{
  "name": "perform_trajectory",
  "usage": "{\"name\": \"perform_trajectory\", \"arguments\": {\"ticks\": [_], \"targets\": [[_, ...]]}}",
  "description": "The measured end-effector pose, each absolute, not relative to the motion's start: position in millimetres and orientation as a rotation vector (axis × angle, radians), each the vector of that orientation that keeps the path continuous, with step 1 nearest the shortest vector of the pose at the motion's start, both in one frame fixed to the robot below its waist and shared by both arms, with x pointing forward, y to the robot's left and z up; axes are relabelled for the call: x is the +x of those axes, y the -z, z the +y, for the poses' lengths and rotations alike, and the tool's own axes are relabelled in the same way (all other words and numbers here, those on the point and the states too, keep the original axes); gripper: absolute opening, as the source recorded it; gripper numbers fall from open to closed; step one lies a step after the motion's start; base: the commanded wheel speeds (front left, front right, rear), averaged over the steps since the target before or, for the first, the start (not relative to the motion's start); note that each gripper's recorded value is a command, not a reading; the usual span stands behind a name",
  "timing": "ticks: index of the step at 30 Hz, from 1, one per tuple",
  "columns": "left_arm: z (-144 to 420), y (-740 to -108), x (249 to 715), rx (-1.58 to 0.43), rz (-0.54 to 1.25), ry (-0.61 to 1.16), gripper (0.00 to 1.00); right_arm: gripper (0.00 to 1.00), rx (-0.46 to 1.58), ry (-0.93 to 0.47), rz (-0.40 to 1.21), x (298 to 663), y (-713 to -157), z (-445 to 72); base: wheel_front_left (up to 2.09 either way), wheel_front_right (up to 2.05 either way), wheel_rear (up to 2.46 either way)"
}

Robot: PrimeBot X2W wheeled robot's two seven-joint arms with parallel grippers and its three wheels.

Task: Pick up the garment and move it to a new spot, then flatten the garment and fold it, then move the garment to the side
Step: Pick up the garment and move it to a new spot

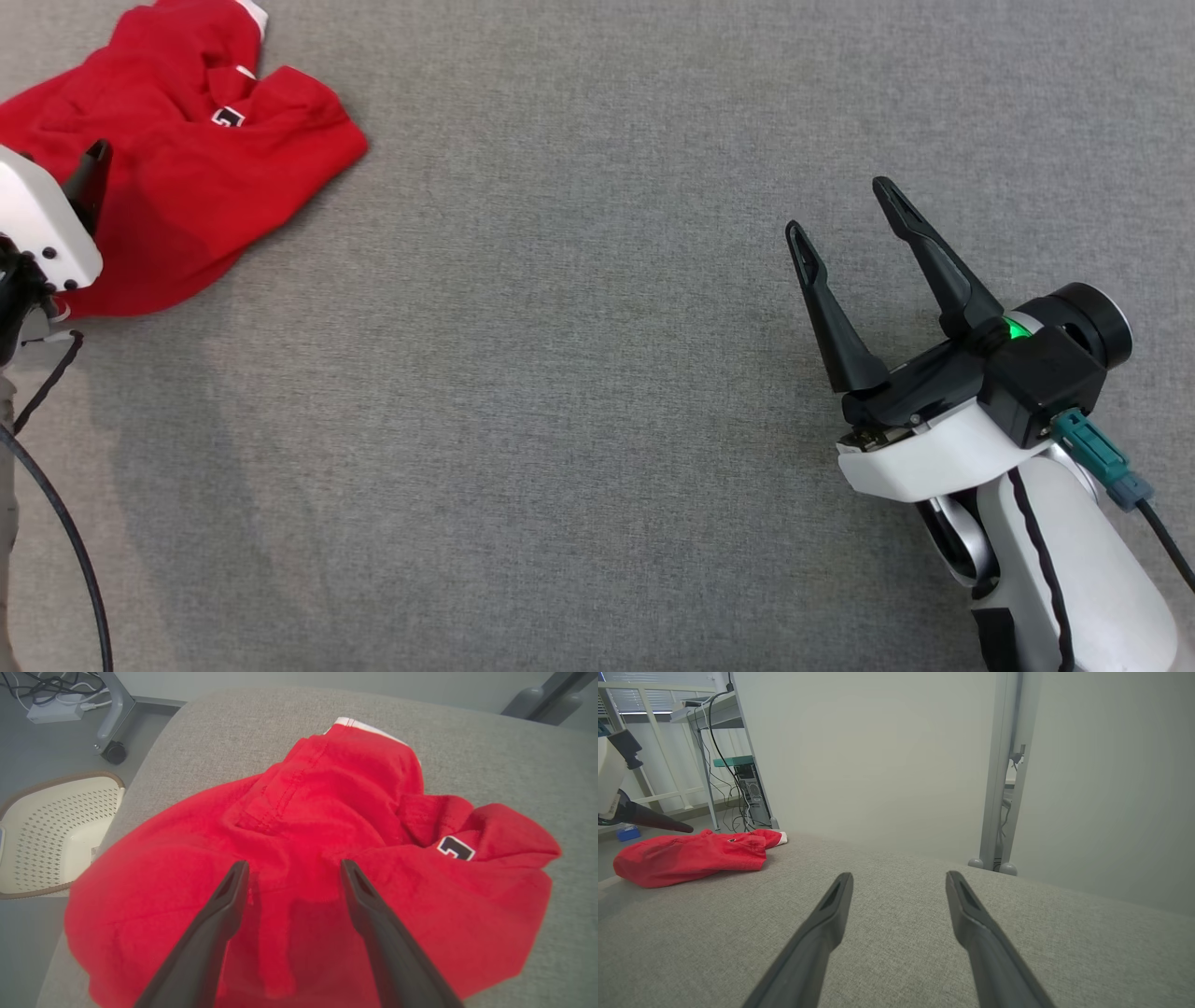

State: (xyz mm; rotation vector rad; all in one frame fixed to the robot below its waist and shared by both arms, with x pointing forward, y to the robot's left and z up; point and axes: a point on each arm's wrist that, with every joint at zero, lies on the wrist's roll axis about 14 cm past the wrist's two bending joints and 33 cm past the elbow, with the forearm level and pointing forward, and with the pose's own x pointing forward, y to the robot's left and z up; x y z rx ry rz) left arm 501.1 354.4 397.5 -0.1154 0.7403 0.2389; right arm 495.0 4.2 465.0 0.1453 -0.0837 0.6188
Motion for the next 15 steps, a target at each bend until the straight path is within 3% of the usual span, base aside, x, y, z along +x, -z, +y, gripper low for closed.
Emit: {"name": "perform_trajectory", "arguments": {"ticks": [9, 10, 12, 15], "targets": [[354, -364, 499, -0.111, 0.871, -0.251, 1.00, 1.00, 0.145, -0.593, -0.052, 497, -451, -5, 0.00, 0.00, 0.00], [355, -363, 499, -0.114, 0.877, -0.255, 0.49, 1.00, 0.146, -0.591, -0.050, 497, -450, -6, 0.00, 0.00, 0.00], [356, -359, 497, -0.105, 0.900, -0.256, 0.00, 1.00, 0.148, -0.588, -0.047, 497, -449, -6, 0.00, 0.00, 0.00], [356, -354, 495, -0.108, 0.916, -0.256, 0.00, 1.00, 0.144, -0.583, -0.043, 498, -447, -8, 0.00, 0.00, 0.00]]}}
